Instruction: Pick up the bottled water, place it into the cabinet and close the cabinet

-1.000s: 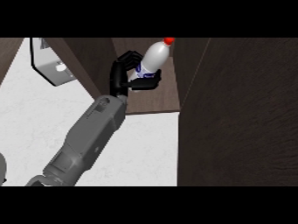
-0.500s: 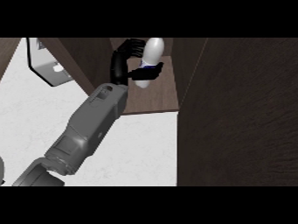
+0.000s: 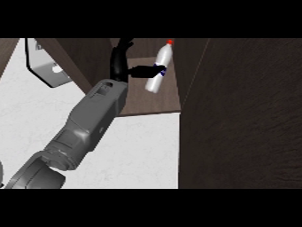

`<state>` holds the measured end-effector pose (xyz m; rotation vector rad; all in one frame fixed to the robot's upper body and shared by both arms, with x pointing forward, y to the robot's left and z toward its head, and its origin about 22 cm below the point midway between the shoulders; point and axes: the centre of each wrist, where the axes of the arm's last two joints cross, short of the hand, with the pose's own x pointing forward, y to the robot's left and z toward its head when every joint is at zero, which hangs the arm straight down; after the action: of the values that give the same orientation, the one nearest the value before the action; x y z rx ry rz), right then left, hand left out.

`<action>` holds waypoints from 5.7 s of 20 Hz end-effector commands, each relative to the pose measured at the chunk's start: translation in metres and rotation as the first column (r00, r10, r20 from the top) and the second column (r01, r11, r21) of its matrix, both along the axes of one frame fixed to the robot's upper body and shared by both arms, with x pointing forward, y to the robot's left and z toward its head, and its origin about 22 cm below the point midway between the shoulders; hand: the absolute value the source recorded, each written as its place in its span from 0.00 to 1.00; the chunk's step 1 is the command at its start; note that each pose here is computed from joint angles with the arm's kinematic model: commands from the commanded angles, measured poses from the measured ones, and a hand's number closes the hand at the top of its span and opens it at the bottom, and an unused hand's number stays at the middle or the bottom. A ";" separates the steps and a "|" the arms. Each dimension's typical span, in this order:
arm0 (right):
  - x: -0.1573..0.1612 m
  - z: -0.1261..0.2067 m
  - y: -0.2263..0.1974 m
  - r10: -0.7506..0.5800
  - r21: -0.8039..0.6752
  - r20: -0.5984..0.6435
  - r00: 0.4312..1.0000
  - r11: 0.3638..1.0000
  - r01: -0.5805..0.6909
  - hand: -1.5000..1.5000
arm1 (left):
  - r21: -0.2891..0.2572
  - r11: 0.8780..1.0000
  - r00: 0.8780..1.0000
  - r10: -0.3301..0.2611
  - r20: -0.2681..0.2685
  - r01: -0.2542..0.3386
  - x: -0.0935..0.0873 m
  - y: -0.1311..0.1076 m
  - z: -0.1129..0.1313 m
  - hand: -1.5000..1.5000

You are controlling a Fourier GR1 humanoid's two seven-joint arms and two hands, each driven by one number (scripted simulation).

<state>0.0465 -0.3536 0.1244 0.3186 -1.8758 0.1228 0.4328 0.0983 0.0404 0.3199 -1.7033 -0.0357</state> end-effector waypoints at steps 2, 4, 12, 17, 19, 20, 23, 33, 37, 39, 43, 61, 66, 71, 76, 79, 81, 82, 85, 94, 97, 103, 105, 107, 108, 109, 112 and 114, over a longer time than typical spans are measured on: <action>0.001 0.016 0.014 0.014 0.014 0.059 0.998 1.000 -0.015 0.00 | 0.020 0.999 0.998 -0.032 0.054 0.031 0.009 0.007 0.015 0.00; 0.002 0.014 0.011 0.030 0.008 0.052 0.998 1.000 -0.030 0.00 | -0.029 0.996 0.995 -0.077 0.071 0.079 0.001 -0.009 0.006 0.00; 0.003 0.017 0.019 0.019 -0.023 0.054 0.998 1.000 -0.017 0.00 | -0.099 0.981 0.969 -0.145 0.199 0.167 0.006 -0.019 0.027 0.00; 0.009 0.032 0.020 0.021 -0.026 0.058 0.998 0.999 -0.020 0.00 | -0.155 0.972 0.964 -0.142 0.222 0.179 -0.001 -0.014 0.012 0.00; 0.010 0.035 0.018 0.010 -0.035 0.042 0.999 0.999 -0.009 0.00 | -0.168 0.965 0.960 -0.158 0.232 0.200 -0.005 -0.013 0.007 0.00; 0.008 0.026 0.023 0.000 -0.020 0.039 0.999 1.000 0.001 0.00 | -0.163 0.967 0.960 -0.156 0.234 0.196 -0.008 -0.017 0.007 0.00; 0.007 0.035 0.020 0.017 -0.043 0.038 0.999 0.999 -0.016 0.00 | -0.203 0.955 0.959 -0.171 0.225 0.218 -0.016 -0.020 0.003 0.00; 0.004 0.031 0.016 -0.034 -0.030 0.048 0.998 0.999 0.035 0.00 | -0.309 0.893 0.941 -0.278 0.193 0.327 -0.088 -0.036 -0.037 0.00; -0.009 0.044 0.029 -0.036 -0.043 0.024 0.999 0.998 0.037 0.00 | -0.360 0.874 0.941 -0.265 0.209 0.326 -0.115 -0.037 -0.045 0.00; -0.003 0.033 0.026 -0.044 -0.051 0.028 0.999 0.998 0.045 0.00 | -0.389 0.858 0.940 -0.275 0.203 0.335 -0.145 -0.036 -0.055 0.00; -0.002 0.030 0.022 -0.053 -0.062 0.030 0.998 0.997 0.055 0.00 | -0.408 0.839 0.932 -0.300 0.203 0.359 -0.183 -0.047 -0.042 0.00; 0.011 0.041 0.034 0.326 -0.210 -0.099 0.940 0.917 -0.340 1.00 | -0.332 0.847 0.910 -0.382 0.161 0.415 -0.264 0.092 -0.044 1.00; 0.005 0.053 0.054 0.394 -0.212 -0.033 0.919 0.896 -0.391 1.00 | -0.304 0.854 0.905 -0.377 0.198 0.423 -0.266 0.133 -0.020 1.00; 0.007 0.054 0.061 0.433 -0.241 0.013 0.901 0.876 -0.418 1.00 | -0.348 0.842 0.908 -0.344 0.239 0.411 -0.264 0.158 -0.001 0.00; 0.006 0.058 0.073 0.511 -0.214 0.004 0.859 0.840 -0.499 1.00 | -0.315 0.869 0.919 -0.318 0.233 0.381 -0.272 0.184 0.007 0.00; 0.008 0.055 0.076 0.546 -0.225 -0.029 0.838 0.813 -0.537 1.00 | -0.297 0.885 0.924 -0.294 0.243 0.359 -0.279 0.198 0.013 0.00; 0.014 0.055 0.079 0.579 -0.248 -0.017 0.815 0.787 -0.564 1.00 | -0.299 0.881 0.922 -0.301 0.245 0.367 -0.275 0.209 0.018 0.00; 0.015 0.055 0.082 0.581 -0.243 -0.019 0.814 0.787 -0.567 1.00 | -0.313 0.878 0.925 -0.296 0.237 0.362 -0.278 0.208 0.018 0.00; 0.016 0.055 0.088 0.629 -0.230 -0.020 0.777 0.753 -0.616 1.00 | -0.328 0.880 0.935 -0.288 0.207 0.344 -0.285 0.220 0.015 0.00; 0.040 0.056 0.102 0.711 -0.300 -0.038 0.702 0.662 -0.687 1.00 | -0.330 0.874 0.932 -0.308 0.193 0.357 -0.295 0.239 0.025 0.00; 0.047 0.053 0.108 0.713 -0.278 -0.053 0.700 0.662 -0.696 1.00 | -0.337 0.877 0.937 -0.289 0.196 0.342 -0.298 0.246 0.026 0.00; 0.061 0.049 0.126 0.712 -0.226 -0.059 0.699 0.673 -0.705 1.00 | -0.315 0.885 0.937 -0.296 0.187 0.343 -0.301 0.262 0.032 0.00; 0.064 0.046 0.134 0.711 -0.201 -0.071 0.699 0.676 -0.709 1.00 | -0.302 0.894 0.940 -0.284 0.189 0.331 -0.302 0.272 0.037 0.00; 0.070 0.048 0.141 0.719 -0.200 -0.070 0.692 0.669 -0.716 1.00 | -0.314 0.889 0.940 -0.287 0.182 0.333 -0.307 0.273 0.030 0.00; 0.073 0.049 0.144 0.719 -0.189 -0.063 0.692 0.672 -0.716 1.00 | -0.299 0.887 0.933 -0.306 0.189 0.352 -0.304 0.277 0.037 0.00; 0.079 0.047 0.150 0.721 -0.186 -0.065 0.690 0.670 -0.719 1.00 | -0.315 0.877 0.929 -0.316 0.192 0.363 -0.306 0.274 0.037 0.00; 0.086 0.048 0.167 0.735 -0.153 -0.054 0.676 0.663 -0.733 1.00 | -0.310 0.882 0.932 -0.310 0.187 0.356 -0.308 0.280 0.038 0.00; 0.092 0.050 0.179 0.736 -0.120 -0.042 0.676 0.668 -0.735 1.00 | -0.311 0.881 0.931 -0.308 0.196 0.357 -0.309 0.284 0.040 0.00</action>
<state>0.1503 -0.1903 0.1461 1.0780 -1.5089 0.7378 0.1265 0.3757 0.0782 -0.2376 -1.8474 0.0313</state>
